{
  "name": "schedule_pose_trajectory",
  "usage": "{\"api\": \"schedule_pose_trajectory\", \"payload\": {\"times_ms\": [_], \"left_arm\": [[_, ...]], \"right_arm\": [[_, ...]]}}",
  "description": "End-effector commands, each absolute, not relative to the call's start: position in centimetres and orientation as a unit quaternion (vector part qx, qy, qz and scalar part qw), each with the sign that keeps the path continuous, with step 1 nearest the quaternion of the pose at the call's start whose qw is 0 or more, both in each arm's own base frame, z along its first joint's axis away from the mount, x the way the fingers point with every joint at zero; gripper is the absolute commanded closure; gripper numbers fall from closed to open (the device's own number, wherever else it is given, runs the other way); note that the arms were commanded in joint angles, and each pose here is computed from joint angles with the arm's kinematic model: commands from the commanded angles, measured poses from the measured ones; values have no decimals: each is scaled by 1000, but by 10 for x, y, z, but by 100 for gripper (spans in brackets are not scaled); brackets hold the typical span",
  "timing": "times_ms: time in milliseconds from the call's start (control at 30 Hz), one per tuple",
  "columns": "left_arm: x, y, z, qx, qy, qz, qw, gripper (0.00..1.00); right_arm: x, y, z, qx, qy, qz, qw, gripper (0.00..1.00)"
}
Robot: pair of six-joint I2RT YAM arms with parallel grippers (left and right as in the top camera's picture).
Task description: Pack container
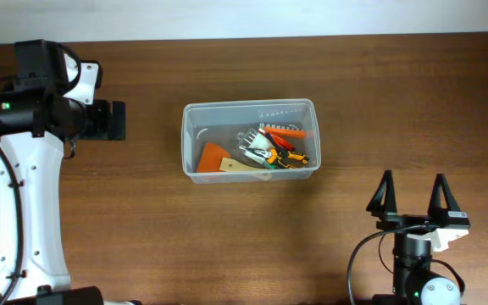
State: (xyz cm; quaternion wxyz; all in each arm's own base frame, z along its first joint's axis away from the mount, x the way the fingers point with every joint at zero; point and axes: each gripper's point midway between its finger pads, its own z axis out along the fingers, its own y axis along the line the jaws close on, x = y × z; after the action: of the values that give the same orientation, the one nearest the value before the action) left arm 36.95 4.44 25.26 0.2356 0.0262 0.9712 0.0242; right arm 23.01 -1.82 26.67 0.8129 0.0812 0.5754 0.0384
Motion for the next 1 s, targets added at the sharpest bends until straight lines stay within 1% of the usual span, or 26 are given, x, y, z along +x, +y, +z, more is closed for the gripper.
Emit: {"api": "schedule_pose_trajectory", "payload": {"times_ms": [0, 267, 533, 733, 967], "left_arm": [[372, 45, 256, 23, 970, 23, 241, 1], [372, 45, 256, 23, 970, 23, 241, 1], [372, 45, 256, 23, 970, 23, 241, 1], [372, 45, 256, 23, 970, 23, 241, 1], [372, 45, 256, 23, 970, 23, 241, 1]], "right_arm": [[230, -20, 261, 83, 566, 33, 820, 1], [232, -20, 256, 83, 572, 32, 815, 1], [245, -20, 191, 90, 678, 25, 729, 1], [245, -19, 156, 93, 728, 21, 679, 1], [245, -19, 156, 92, 728, 22, 679, 1]]}}
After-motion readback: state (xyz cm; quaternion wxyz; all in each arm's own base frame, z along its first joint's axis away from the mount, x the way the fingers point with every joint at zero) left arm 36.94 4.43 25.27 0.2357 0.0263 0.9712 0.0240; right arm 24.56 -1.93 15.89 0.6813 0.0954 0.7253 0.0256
